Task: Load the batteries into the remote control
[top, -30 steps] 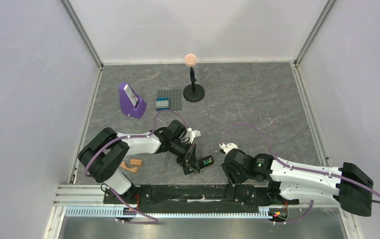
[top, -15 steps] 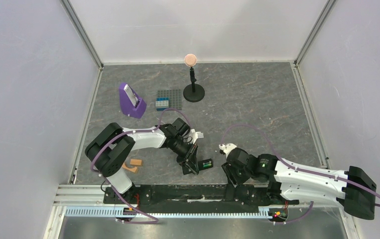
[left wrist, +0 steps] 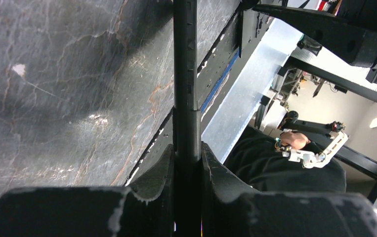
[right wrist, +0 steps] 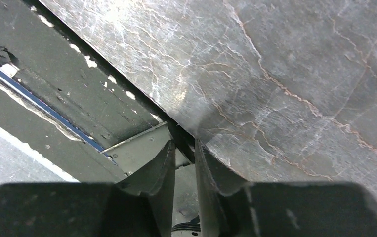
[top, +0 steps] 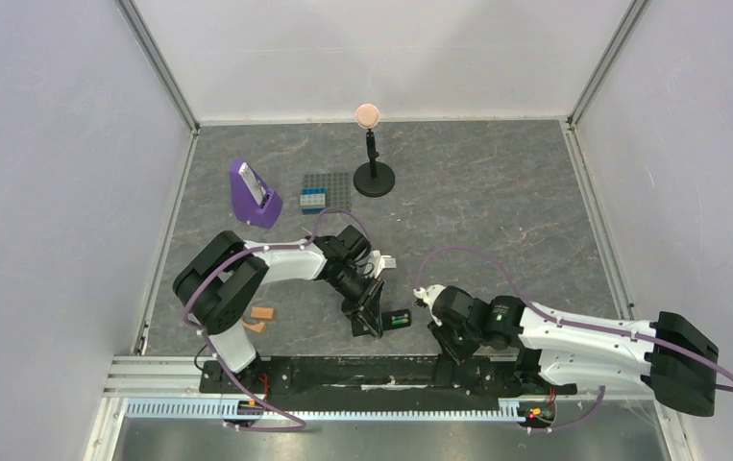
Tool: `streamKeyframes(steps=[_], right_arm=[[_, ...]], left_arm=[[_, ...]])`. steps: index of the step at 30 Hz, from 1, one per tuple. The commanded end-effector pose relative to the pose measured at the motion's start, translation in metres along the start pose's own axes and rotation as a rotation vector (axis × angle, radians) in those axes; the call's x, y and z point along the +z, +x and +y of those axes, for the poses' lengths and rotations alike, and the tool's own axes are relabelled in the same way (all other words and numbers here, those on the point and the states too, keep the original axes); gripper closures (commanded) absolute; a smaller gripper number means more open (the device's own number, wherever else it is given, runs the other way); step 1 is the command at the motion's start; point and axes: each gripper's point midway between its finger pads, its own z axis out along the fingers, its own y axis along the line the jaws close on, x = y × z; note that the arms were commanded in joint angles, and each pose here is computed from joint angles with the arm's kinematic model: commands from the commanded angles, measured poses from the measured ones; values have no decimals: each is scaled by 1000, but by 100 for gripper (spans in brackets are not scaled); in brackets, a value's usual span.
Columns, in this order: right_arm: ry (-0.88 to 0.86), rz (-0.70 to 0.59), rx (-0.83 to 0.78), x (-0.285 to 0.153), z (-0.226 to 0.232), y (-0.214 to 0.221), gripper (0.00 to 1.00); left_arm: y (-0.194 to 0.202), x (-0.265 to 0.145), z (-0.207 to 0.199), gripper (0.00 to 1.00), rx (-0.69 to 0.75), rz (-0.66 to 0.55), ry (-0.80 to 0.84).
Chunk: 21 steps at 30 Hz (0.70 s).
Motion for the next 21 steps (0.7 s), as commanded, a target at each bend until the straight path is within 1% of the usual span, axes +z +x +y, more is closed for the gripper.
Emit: streamKeyframes(steps=[1, 5, 10, 13, 14, 18, 19, 21], right_arm=[[12, -32, -6, 4, -1, -8, 83], [30, -81, 15, 2, -2, -19, 99], [69, -210, 59, -11, -5, -48, 100], [88, -272, 87, -20, -6, -62, 100], [87, -283, 94, -21, -6, -65, 100], [70, -307, 116, -22, -2, -70, 100], [71, -308, 121, -22, -2, -70, 100], [79, -324, 134, -23, -4, -73, 100]], left_arm=[[-1, -4, -3, 80, 45, 44, 20], [-2, -6, 3, 78, 28, 58, 14], [-5, -9, 9, 69, 23, 62, 0], [-8, -12, 14, 58, 42, 55, -27], [-9, -14, 15, 54, 49, 53, -35], [-16, -21, 22, 47, 51, 53, -63], [-18, -23, 24, 36, 46, 53, -69], [-23, -28, 29, 32, 33, 41, -76]])
